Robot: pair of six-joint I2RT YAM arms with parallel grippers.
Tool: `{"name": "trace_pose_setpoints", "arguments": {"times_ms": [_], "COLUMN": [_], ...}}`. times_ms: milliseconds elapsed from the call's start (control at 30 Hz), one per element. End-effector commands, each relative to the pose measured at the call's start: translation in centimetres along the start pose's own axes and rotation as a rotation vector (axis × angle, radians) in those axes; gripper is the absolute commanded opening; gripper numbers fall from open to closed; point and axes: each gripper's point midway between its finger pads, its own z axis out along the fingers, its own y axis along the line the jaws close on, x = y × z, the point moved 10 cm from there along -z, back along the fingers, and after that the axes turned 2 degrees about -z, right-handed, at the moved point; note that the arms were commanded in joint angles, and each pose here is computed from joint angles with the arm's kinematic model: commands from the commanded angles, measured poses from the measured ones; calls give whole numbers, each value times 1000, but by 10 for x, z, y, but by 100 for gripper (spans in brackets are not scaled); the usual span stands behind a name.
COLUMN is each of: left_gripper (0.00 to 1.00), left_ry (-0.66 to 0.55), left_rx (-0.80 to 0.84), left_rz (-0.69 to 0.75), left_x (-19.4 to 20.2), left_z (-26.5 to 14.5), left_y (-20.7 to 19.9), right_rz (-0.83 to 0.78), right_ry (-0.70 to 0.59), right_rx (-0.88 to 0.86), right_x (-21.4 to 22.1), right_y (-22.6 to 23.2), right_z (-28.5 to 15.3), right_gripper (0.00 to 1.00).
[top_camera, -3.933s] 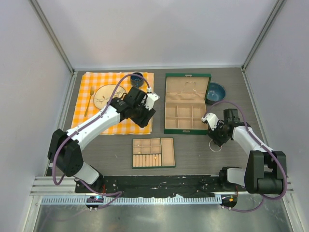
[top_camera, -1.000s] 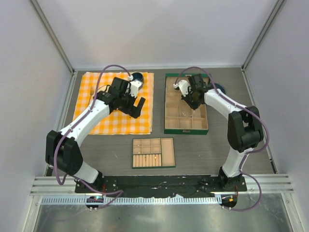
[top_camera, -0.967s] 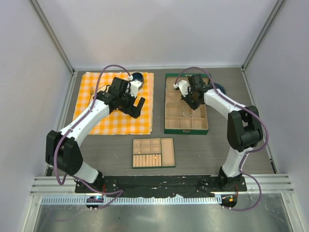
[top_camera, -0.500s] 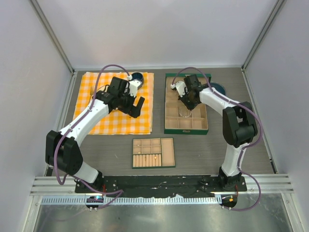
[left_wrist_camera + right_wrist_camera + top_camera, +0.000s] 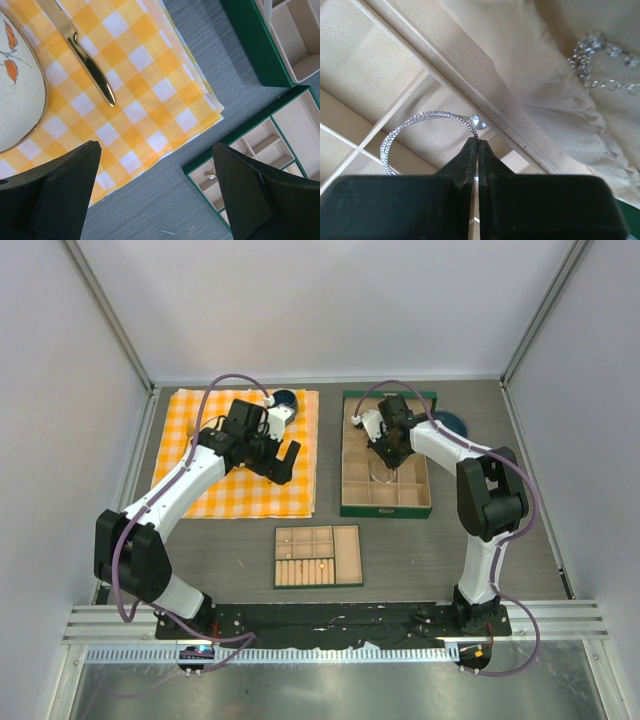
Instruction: Organize the mixed jewelry
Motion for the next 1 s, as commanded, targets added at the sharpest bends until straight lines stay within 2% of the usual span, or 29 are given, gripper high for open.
{"name": "trace_pose_setpoints", "arguments": {"times_ms": [0,233,433,533,967], "left_gripper": [100,100,100,100,100], "left_ry": [-62,-59,-57,-59,-47], "left_rx": [19,30,41,45,52], "left_rz": [0,-2,-9,-8,-8], "left_x": [-7,-6,-5,-6,-4], "left_z": [-10,-10,-9,-10,-10], "left_y": [-1,-2,-3,-4,-4], "right_rz": [0,-1,1,4,18], "right_ry": [-76,-82,-67,-69,-93], "right_rx": [98,126,134,140,141], "right_x": [-20,-21,-17,-18,-23], "right_y": [-15,-16,-16,-17,-18], "right_z": [-6,-16,-16,-19,-27], "right_gripper": [4,5,20,24,27]}}
